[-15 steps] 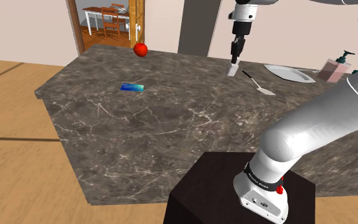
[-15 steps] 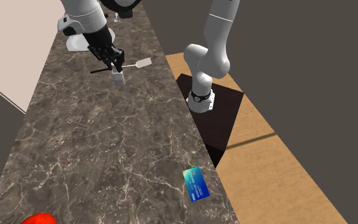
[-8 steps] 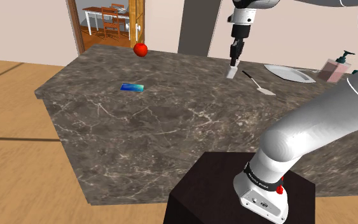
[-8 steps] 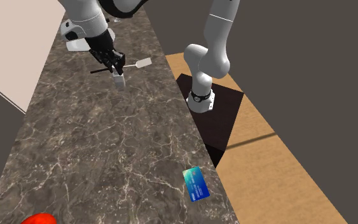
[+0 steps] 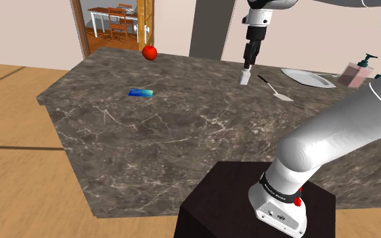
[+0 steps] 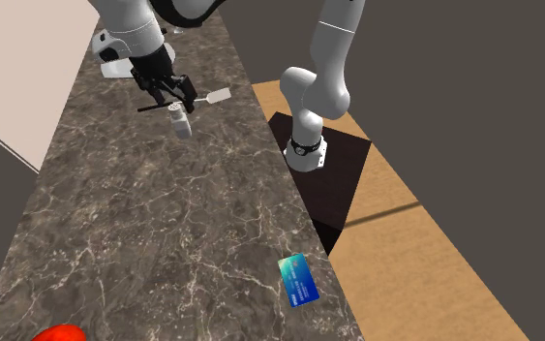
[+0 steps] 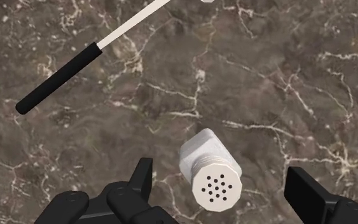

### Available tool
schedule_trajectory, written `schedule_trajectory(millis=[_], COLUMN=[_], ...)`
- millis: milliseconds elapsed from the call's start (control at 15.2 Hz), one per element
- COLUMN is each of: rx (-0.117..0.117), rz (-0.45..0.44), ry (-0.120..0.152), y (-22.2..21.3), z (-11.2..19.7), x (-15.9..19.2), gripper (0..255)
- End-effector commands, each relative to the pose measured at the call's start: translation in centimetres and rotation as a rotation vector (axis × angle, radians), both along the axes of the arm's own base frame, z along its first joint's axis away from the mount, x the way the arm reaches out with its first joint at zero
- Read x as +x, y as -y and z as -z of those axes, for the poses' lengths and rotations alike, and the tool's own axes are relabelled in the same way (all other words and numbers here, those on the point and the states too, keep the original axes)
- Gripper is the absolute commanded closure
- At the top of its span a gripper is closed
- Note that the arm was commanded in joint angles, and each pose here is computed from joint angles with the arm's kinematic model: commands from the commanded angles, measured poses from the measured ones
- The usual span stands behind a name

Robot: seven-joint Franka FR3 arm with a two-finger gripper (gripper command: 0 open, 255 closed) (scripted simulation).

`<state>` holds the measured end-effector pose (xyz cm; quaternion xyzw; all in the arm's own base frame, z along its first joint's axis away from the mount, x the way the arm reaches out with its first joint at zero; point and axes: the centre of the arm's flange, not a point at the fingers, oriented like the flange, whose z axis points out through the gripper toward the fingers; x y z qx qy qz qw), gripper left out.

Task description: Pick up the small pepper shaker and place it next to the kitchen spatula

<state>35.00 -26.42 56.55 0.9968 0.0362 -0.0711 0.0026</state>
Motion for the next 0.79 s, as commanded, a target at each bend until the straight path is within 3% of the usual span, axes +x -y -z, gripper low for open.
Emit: schedule_trajectory(millis=[0, 198, 726], rx=[0.0, 0.0, 0.0], rz=[0.0, 0.0, 0.0], ry=[0.0, 0.0, 0.0], y=[0.0, -0.1, 0.0], z=[-1.3, -4.9, -4.9], x=[0.2, 0.7, 0.7], gripper=[0, 0, 0])
